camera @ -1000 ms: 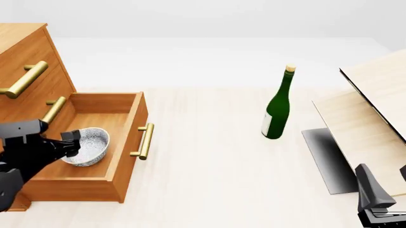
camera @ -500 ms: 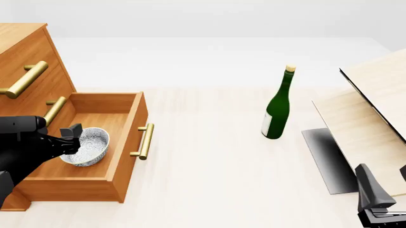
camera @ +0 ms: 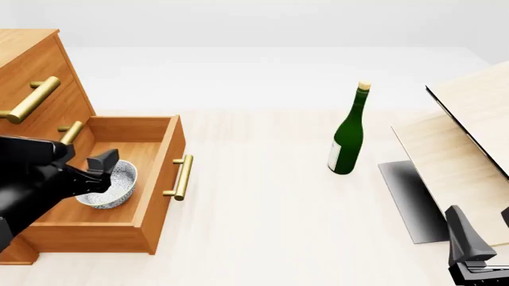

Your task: Put the bowl in the bottom drawer of the cabinet and close it.

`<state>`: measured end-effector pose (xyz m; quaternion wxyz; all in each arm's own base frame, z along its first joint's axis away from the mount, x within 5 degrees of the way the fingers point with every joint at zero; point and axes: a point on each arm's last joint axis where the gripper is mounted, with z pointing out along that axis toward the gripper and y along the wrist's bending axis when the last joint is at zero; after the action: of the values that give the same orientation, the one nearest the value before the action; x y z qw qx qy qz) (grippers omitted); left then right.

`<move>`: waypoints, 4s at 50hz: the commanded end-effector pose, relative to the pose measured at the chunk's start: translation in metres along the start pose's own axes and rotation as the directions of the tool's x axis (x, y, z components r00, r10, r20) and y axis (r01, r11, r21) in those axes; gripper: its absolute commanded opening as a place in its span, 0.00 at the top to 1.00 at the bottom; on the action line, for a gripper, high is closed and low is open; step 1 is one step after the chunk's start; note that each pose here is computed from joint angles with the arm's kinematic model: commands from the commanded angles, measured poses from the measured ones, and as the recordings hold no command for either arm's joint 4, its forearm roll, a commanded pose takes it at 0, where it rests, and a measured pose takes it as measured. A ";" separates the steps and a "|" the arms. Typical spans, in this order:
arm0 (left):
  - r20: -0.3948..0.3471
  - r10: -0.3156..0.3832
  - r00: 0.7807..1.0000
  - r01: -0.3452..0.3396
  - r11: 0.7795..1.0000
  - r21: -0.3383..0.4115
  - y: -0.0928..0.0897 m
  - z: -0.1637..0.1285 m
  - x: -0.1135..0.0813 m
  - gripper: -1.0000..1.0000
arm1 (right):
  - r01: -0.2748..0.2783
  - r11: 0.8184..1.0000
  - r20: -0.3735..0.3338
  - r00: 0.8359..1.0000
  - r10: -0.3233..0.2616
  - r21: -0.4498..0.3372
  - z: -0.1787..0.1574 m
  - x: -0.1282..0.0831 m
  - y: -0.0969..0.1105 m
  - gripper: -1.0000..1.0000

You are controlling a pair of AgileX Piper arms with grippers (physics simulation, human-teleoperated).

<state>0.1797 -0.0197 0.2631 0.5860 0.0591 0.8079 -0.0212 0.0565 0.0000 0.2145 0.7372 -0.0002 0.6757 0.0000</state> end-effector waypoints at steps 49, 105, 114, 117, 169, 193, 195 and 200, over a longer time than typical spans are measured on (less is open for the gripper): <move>0.067 0.113 0.991 -0.130 0.923 0.362 -0.071 -0.020 -0.040 0.00 | 0.000 1.000 0.000 1.000 0.000 0.000 0.000 0.000 0.000 0.00; 0.000 0.090 0.996 -0.074 0.815 0.574 -0.126 -0.018 -0.020 0.00 | 0.000 1.000 0.000 1.000 0.000 0.000 0.000 0.000 0.000 0.00; -0.044 0.063 0.997 -0.027 0.820 0.572 -0.127 -0.015 -0.009 0.00 | 0.000 1.000 0.000 1.000 0.000 0.000 0.000 0.000 0.000 0.00; -0.065 0.049 0.997 -0.003 0.819 0.573 -0.128 -0.014 -0.004 0.00 | 0.000 1.000 0.000 1.000 0.000 0.000 0.000 0.000 0.000 0.00; -0.269 -0.176 0.947 0.287 0.839 0.461 -0.119 0.009 0.048 0.00 | 0.000 1.000 0.000 1.000 0.000 0.000 0.000 0.000 0.000 0.00; -0.303 -0.241 0.922 0.339 0.881 0.331 -0.094 0.023 0.071 0.00 | 0.000 1.000 0.000 1.000 0.000 0.000 0.000 0.000 0.000 0.00; -0.305 -0.244 0.921 0.344 0.877 0.336 -0.096 0.023 0.072 0.00 | 0.000 1.000 0.000 1.000 0.000 0.000 0.000 0.000 0.000 0.00; -0.307 -0.252 0.918 0.346 0.886 0.308 -0.090 0.025 0.074 0.00 | 0.000 1.000 0.000 1.000 0.000 0.000 0.000 0.000 0.000 0.00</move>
<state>0.1666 -0.1161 0.1903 0.4470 0.0610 0.8518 -0.2663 0.0565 0.0000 0.2145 0.7372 -0.0003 0.6757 0.0000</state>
